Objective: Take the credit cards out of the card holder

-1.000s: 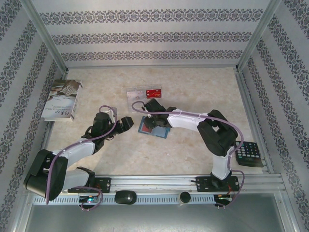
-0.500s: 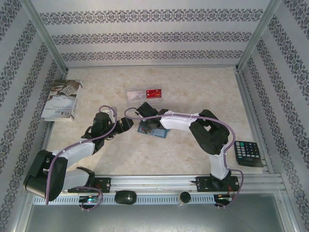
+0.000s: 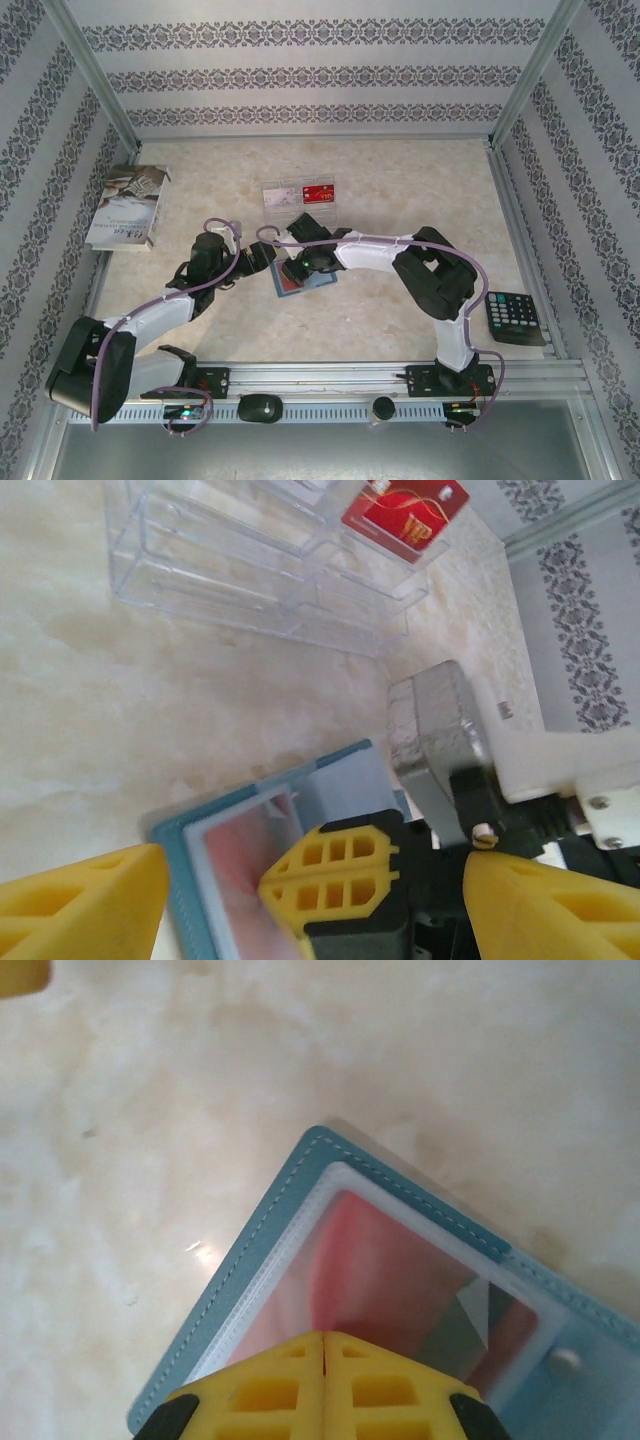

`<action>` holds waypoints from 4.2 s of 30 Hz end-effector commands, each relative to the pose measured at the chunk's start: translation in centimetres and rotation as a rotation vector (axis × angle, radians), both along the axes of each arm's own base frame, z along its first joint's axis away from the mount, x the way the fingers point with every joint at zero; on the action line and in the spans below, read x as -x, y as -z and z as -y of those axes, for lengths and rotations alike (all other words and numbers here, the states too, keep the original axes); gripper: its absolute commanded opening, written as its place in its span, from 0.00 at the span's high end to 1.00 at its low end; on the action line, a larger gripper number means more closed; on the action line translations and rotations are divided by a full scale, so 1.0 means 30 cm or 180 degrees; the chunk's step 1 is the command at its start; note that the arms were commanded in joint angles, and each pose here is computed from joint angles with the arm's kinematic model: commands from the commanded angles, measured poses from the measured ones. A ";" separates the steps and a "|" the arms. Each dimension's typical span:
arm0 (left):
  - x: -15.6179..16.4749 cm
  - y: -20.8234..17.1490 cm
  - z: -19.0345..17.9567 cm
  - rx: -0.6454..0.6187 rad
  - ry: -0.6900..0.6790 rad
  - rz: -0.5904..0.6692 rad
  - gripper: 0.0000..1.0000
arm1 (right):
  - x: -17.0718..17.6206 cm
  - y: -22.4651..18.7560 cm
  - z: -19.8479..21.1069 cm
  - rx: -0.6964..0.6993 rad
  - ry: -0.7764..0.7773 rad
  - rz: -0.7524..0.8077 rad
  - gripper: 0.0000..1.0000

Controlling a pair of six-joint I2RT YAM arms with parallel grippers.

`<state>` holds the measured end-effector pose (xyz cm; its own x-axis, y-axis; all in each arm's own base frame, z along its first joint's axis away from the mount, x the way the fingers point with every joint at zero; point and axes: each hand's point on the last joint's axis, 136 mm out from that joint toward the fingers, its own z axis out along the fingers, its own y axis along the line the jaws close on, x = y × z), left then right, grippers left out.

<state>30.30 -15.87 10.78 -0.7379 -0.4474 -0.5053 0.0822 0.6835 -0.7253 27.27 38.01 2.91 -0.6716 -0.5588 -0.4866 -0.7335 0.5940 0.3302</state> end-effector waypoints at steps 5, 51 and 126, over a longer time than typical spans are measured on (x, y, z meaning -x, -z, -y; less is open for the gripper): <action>-0.008 -0.054 -0.016 -0.0025 -0.0100 0.0197 0.20 | -0.030 -0.264 0.032 -0.0612 0.0338 0.0481 0.02; 0.017 -0.142 -0.154 -0.0280 -0.0405 0.0311 0.19 | -0.006 -0.025 0.063 0.1156 0.0306 0.0635 0.61; 0.051 -0.124 -0.097 -0.0050 -0.0151 0.0278 0.23 | -0.086 -0.031 0.070 0.0877 0.0913 0.0467 0.57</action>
<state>28.97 -12.45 13.51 -0.6767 -0.4808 -0.5575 0.0727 0.7099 -0.7005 30.13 36.76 3.44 -0.7212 -0.5158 -0.4624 -0.5864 0.8099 0.0111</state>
